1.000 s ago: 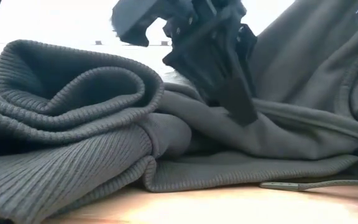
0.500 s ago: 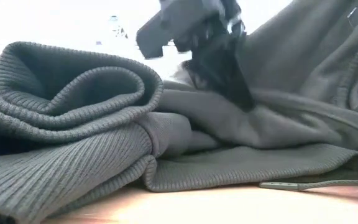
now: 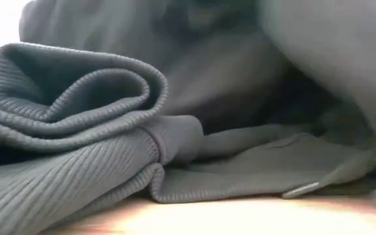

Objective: Sort clothes
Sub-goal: Put the gray hoodie into the white bin

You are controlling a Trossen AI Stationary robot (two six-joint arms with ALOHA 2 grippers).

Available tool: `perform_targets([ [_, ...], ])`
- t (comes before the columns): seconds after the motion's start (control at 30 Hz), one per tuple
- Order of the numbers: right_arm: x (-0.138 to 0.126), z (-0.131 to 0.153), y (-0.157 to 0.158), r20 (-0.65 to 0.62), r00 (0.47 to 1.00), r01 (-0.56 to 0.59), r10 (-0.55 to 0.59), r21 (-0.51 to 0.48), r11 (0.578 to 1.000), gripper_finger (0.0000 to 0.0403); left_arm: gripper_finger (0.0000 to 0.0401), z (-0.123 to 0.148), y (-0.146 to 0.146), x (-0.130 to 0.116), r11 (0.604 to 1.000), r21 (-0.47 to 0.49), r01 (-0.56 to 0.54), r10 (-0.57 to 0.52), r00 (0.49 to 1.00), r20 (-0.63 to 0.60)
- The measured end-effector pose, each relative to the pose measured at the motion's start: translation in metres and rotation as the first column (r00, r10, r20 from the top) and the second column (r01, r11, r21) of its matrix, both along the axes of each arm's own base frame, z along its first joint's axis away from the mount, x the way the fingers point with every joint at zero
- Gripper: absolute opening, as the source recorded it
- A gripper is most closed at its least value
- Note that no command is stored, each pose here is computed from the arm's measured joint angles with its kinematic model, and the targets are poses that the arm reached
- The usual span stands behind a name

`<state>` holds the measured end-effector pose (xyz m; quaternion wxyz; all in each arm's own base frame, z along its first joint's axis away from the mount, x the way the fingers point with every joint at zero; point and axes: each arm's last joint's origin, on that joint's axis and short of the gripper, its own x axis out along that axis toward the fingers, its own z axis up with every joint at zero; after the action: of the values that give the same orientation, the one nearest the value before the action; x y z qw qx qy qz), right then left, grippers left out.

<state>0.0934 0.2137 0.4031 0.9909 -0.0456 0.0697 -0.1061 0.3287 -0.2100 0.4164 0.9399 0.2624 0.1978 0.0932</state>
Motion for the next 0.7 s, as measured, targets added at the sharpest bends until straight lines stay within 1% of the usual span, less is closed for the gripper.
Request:
perform_targets([
  [0.07, 0.002, 0.008, 0.005, 0.089, 0.995, 0.054, -0.045, -0.109, 0.993, 0.0000, 0.0007, 0.030, 0.003, -0.023, 0.999, -0.038, -0.030, 0.034, 0.991, 0.126],
  [0.1, 0.003, 0.011, 0.008, 0.095, 0.994, 0.067, -0.052, -0.155, 0.986, 0.0000, 0.0007, 0.044, 0.004, -0.034, 0.998, -0.051, -0.033, 0.042, 0.983, 0.179],
  [0.13, 0.005, 0.016, 0.008, 0.080, 0.995, 0.072, -0.056, -0.220, 0.973, 0.0000, 0.0007, 0.058, 0.006, -0.045, 0.997, -0.063, -0.033, 0.047, 0.971, 0.233],
  [0.17, 0.008, 0.023, 0.008, 0.067, 0.996, 0.078, -0.062, -0.263, 0.962, 0.0000, 0.0007, 0.072, 0.009, -0.055, 0.997, -0.074, -0.032, 0.051, 0.957, 0.284],
  [0.3, 0.023, 0.064, 0.000, 0.057, 0.990, 0.143, -0.132, -0.309, 0.940, 0.0000, 0.0007, 0.116, 0.025, -0.085, 0.994, -0.106, -0.021, 0.066, 0.892, 0.446],
  [0.43, 0.040, 0.116, -0.026, 0.056, 0.972, 0.232, -0.226, -0.308, 0.923, 0.0000, 0.0007, 0.148, 0.053, -0.104, 0.988, -0.143, -0.056, 0.128, 0.811, 0.571],
  [0.5, 0.045, 0.147, -0.047, 0.077, 0.957, 0.291, -0.280, -0.247, 0.924, 0.0000, 0.0007, 0.160, 0.069, -0.109, 0.983, -0.160, -0.092, 0.172, 0.764, 0.621],
  [0.57, 0.043, 0.176, -0.073, 0.105, 0.942, 0.334, -0.319, -0.193, 0.922, 0.0000, 0.0007, 0.171, 0.084, -0.115, 0.978, -0.171, -0.121, 0.206, 0.713, 0.670],
  [0.63, 0.036, 0.201, -0.098, 0.143, 0.929, 0.362, -0.341, -0.158, 0.919, 0.0000, 0.0007, 0.182, 0.099, -0.123, 0.973, -0.177, -0.147, 0.230, 0.661, 0.714],
  [0.7, 0.027, 0.221, -0.120, 0.191, 0.919, 0.375, -0.346, -0.141, 0.916, 0.0000, 0.0007, 0.195, 0.116, -0.134, 0.968, -0.192, -0.163, 0.252, 0.608, 0.753],
])
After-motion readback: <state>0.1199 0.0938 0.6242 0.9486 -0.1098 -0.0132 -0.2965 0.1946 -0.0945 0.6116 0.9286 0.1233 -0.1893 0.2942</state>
